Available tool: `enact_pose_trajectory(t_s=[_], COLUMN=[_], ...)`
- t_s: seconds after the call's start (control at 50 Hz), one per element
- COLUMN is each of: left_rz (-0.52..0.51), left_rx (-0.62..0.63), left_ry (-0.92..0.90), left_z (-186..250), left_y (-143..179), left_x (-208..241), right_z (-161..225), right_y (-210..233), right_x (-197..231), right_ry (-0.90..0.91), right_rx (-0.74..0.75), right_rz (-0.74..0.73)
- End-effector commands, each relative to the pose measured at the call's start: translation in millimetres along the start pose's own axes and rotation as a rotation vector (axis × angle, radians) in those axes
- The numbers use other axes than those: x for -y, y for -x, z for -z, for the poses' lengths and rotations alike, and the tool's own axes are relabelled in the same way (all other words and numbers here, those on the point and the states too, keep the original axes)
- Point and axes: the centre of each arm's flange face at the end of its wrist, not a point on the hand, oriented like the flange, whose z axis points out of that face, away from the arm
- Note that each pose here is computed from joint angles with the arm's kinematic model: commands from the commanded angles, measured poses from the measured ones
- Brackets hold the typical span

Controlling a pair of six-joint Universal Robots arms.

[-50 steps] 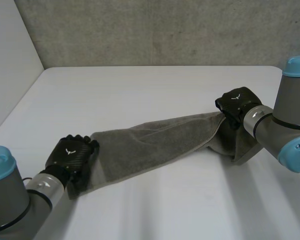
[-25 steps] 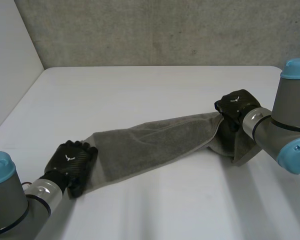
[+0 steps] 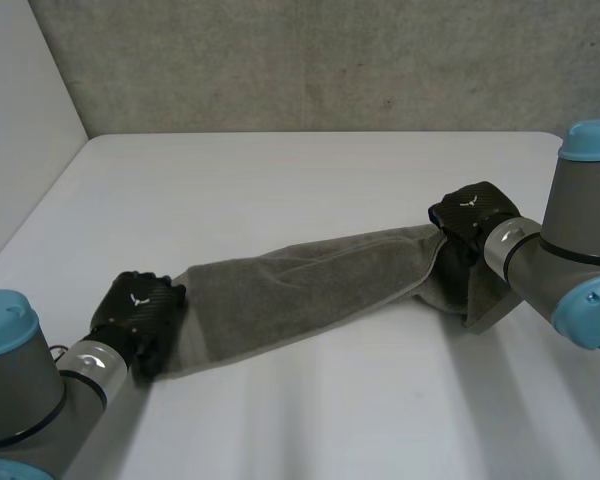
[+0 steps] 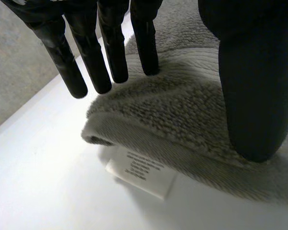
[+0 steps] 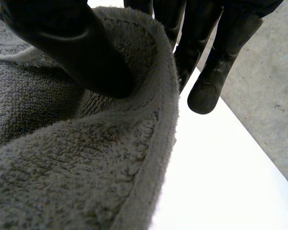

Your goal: Fold the laundry

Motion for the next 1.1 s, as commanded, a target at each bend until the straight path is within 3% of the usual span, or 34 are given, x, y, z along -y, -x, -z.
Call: enact_pose_trajectory(t_s=[0.02,0.84,1.0,1.1], left_rz=[-0.001,-0.001,0.01,0.072], left_rx=[0.021,0.023,0.02,-0.033], left_ry=[-0.036,-0.047,-0.059,-0.094], left_z=[-5.0,-10.2,17.1,36.1], left_y=[3.7,4.6,7.3,5.6], left_x=[5.0,5.1,21.8,36.1], right_z=[0.1,0.4,1.0,0.6], right_y=[0.2,0.1,-1.4,-1.6], right_x=[-0.2,0.9,3.4,2.7], right_ry=[0.001,-0.003,-0.011,-0.009], right_rx=[0.001,0.0,-0.004,-0.004], right_rz=[0.001,0.001,0.003,0.002])
